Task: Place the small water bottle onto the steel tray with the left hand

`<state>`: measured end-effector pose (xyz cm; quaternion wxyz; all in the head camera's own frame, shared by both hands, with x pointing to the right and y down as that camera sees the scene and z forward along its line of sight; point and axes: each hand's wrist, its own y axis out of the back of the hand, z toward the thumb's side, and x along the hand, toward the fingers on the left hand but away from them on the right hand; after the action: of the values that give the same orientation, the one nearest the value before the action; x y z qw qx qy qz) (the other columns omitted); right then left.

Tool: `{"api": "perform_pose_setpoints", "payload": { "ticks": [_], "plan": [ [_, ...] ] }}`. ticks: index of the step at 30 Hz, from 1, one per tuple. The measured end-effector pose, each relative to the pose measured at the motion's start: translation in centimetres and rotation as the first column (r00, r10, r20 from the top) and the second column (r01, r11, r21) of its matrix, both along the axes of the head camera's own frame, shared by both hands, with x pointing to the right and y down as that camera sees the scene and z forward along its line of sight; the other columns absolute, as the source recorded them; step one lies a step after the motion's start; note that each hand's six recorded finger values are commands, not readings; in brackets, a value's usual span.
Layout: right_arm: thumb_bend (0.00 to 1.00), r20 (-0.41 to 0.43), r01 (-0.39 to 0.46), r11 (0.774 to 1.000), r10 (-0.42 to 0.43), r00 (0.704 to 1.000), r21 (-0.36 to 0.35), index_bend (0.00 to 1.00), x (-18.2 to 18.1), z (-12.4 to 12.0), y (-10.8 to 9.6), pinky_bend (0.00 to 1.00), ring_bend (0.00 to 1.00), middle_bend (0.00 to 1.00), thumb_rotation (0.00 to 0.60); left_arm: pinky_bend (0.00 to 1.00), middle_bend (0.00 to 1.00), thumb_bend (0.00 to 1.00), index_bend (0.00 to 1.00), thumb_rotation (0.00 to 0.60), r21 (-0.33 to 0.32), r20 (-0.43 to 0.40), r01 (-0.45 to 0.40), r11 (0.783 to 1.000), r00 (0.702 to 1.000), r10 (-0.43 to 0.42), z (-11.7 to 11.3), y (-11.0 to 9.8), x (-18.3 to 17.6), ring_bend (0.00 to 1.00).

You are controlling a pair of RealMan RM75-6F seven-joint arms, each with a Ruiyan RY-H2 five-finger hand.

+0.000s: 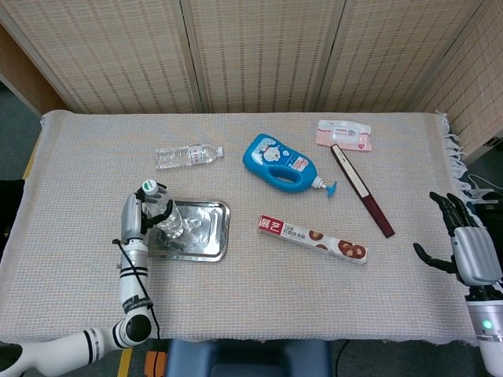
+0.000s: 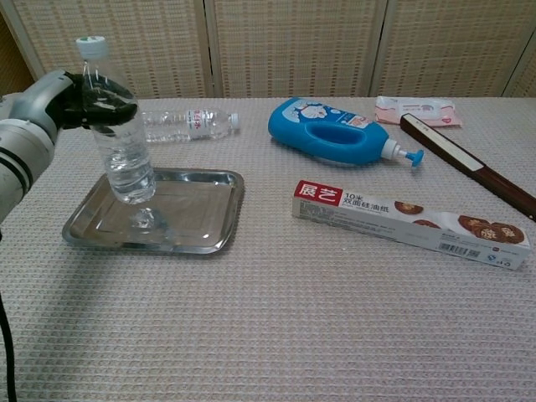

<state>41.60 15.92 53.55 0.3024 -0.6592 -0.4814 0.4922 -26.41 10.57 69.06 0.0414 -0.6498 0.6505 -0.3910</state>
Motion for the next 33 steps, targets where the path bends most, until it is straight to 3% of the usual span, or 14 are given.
{"api": "perform_pose_setpoints", "payload": {
  "ticks": [10, 23, 25, 29, 33],
  "plan": [
    [0.19, -0.001, 0.003, 1.0, -0.003, 1.0, -0.009, 0.08, -0.1, 0.2, 0.0, 0.21, 0.0, 0.11, 0.6, 0.45, 0.58, 0.47, 0.42, 0.6, 0.081, 0.119, 0.024, 0.996, 0.992, -0.034, 0.7, 0.8, -1.1, 0.42],
    [0.19, -0.003, 0.0, 1.0, 0.0, 1.0, -0.015, 0.08, 0.0, 0.3, 0.0, 0.21, 0.0, 0.11, 0.6, 0.45, 0.56, 0.47, 0.41, 0.6, 0.058, 0.116, 0.063, 0.996, 0.991, -0.069, 1.4, 2.4, -1.3, 0.41],
    [0.19, -0.003, 0.001, 1.0, -0.001, 1.0, -0.015, 0.08, -0.1, 0.3, 0.0, 0.21, 0.0, 0.11, 0.6, 0.41, 0.49, 0.47, 0.35, 0.6, 0.057, 0.114, 0.061, 0.996, 0.991, -0.067, 1.4, 2.6, -1.2, 0.36],
    [0.19, -0.001, -0.001, 1.0, 0.001, 1.0, -0.013, 0.08, 0.0, 0.2, 0.0, 0.21, 0.0, 0.11, 0.6, 0.29, 0.24, 0.46, 0.17, 0.6, 0.051, 0.074, 0.067, 0.996, 0.995, -0.07, 1.6, 2.9, -0.9, 0.18],
    [0.19, 0.001, -0.003, 1.0, 0.003, 1.0, -0.013, 0.08, 0.0, 0.2, -0.1, 0.21, 0.0, 0.11, 0.6, 0.26, 0.08, 0.43, 0.03, 0.6, 0.029, 0.023, 0.066, 0.997, 0.997, -0.067, 1.8, 3.1, -0.4, 0.07]
  ]
}}
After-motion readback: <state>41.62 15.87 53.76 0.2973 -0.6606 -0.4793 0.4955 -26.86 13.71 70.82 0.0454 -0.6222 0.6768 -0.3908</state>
